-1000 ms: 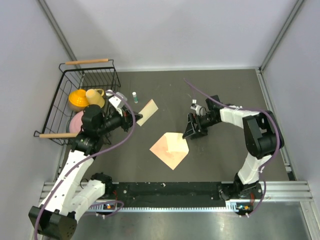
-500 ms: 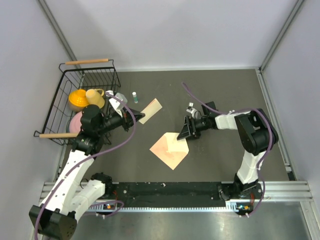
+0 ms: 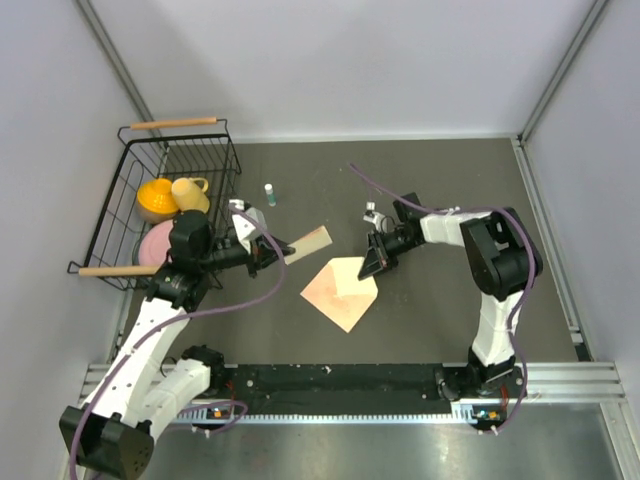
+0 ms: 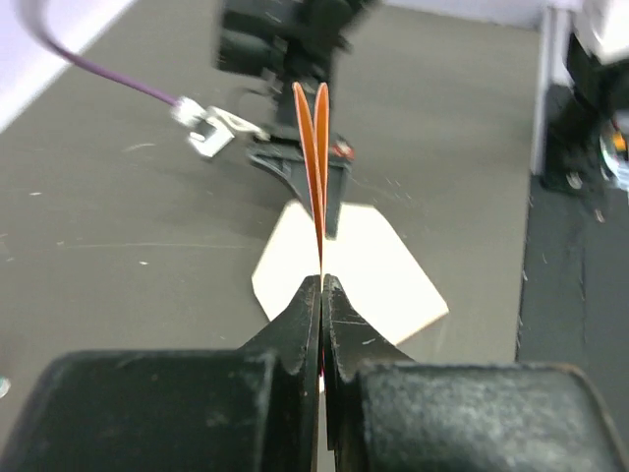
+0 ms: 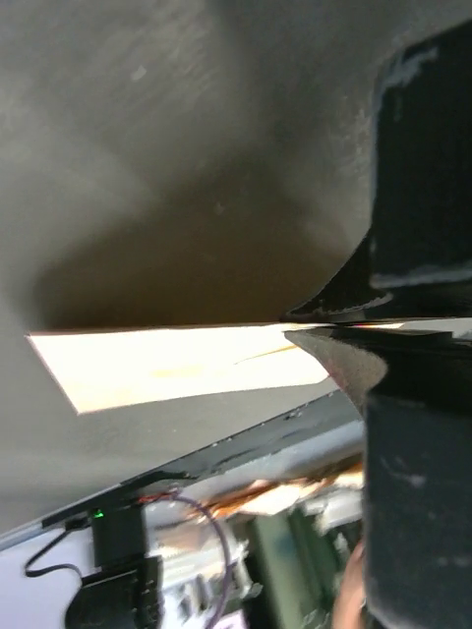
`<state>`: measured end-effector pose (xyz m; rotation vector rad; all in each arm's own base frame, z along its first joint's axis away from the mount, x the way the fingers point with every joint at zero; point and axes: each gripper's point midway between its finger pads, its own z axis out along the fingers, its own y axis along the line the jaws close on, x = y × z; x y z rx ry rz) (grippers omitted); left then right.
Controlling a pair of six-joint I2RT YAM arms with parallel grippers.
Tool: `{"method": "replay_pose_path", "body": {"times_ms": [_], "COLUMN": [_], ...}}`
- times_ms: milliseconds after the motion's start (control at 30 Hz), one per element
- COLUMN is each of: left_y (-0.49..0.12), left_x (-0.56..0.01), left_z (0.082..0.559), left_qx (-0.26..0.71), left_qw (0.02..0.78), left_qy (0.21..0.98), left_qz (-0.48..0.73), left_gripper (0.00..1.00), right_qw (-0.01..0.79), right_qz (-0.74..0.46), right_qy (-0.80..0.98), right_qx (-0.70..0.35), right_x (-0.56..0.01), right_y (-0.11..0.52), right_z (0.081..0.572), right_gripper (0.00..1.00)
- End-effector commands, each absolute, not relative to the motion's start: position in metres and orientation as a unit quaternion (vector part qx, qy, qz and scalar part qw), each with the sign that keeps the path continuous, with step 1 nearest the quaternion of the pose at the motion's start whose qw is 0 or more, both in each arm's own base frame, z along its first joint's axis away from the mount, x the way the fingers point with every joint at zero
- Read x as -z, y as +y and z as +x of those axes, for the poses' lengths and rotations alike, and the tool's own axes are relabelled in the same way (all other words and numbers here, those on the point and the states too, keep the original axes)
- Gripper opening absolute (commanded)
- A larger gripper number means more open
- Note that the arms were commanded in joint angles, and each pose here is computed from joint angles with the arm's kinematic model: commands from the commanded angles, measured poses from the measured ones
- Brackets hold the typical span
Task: Place the letter into the envelope and seal it
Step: Pick up the envelope from the center of the board, then place the letter in the envelope.
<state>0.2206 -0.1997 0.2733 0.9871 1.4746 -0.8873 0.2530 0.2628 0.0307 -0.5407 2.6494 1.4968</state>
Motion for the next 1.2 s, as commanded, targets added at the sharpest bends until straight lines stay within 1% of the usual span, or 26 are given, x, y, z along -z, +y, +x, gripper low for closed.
{"method": "replay_pose_path", "body": {"times_ms": [0, 67, 133, 167, 200, 233, 300, 333, 400, 433, 633, 667, 800, 1000, 1167], "left_y": [-0.203, -0.204, -0.203, -0.203, -0.206, -0.203, -0.207, -0.206, -0.213, -0.214, -0.235, -0.234, -0.242, -0.252, -0.258], "left_x": [-0.259, -0.250, -0.238, -0.235, -0.232, -0.226, -0.219, -0.214, -0.213, -0.210, -0.214, -0.213, -0.214, -0.206, -0.196], "left_z": [0.171, 0.165, 0.155, 0.155, 0.151, 0.149, 0.147, 0.151, 0.147, 0.150, 0.158, 0.164, 0.173, 0.167, 0.156], "left_qx": [0.388, 0.376, 0.377, 0.356, 0.352, 0.341, 0.323, 0.300, 0.288, 0.277, 0.267, 0.253, 0.215, 0.189, 0.205], "left_qw": [0.513, 0.506, 0.473, 0.477, 0.467, 0.451, 0.439, 0.433, 0.425, 0.420, 0.414, 0.414, 0.428, 0.428, 0.422], "left_qy": [0.529, 0.505, 0.512, 0.487, 0.479, 0.488, 0.467, 0.473, 0.456, 0.460, 0.463, 0.475, 0.472, 0.467, 0.478], "left_qz": [0.553, 0.589, 0.609, 0.640, 0.655, 0.665, 0.696, 0.706, 0.727, 0.732, 0.737, 0.735, 0.740, 0.750, 0.742], "left_gripper": [0.00, 0.00, 0.00, 0.00, 0.00, 0.00, 0.00, 0.00, 0.00, 0.00, 0.00, 0.00, 0.00, 0.00, 0.00], "right_qw": [0.026, 0.023, 0.026, 0.042, 0.045, 0.052, 0.069, 0.070, 0.074, 0.073, 0.048, 0.045, 0.028, -0.001, -0.021], "right_qz": [-0.344, -0.393, -0.429, -0.445, -0.454, -0.462, -0.465, -0.467, -0.465, -0.465, -0.483, -0.485, -0.472, -0.437, -0.408], "right_qy": [0.796, 0.781, 0.771, 0.764, 0.762, 0.757, 0.754, 0.753, 0.753, 0.753, 0.755, 0.755, 0.761, 0.771, 0.779], "right_qx": [-0.498, -0.484, -0.470, -0.466, -0.460, -0.459, -0.459, -0.459, -0.459, -0.459, -0.442, -0.440, -0.445, -0.464, -0.476], "right_x": [-0.076, -0.087, -0.094, -0.105, -0.111, -0.119, -0.140, -0.146, -0.160, -0.163, -0.165, -0.164, -0.166, -0.169, -0.164], "right_y": [0.269, 0.266, 0.269, 0.270, 0.270, 0.273, 0.276, 0.277, 0.280, 0.281, 0.293, 0.295, 0.300, 0.309, 0.311], "right_z": [0.228, 0.210, 0.197, 0.195, 0.192, 0.191, 0.192, 0.190, 0.189, 0.187, 0.164, 0.161, 0.155, 0.154, 0.156], "right_gripper": [0.00, 0.00, 0.00, 0.00, 0.00, 0.00, 0.00, 0.00, 0.00, 0.00, 0.00, 0.00, 0.00, 0.00, 0.00]}}
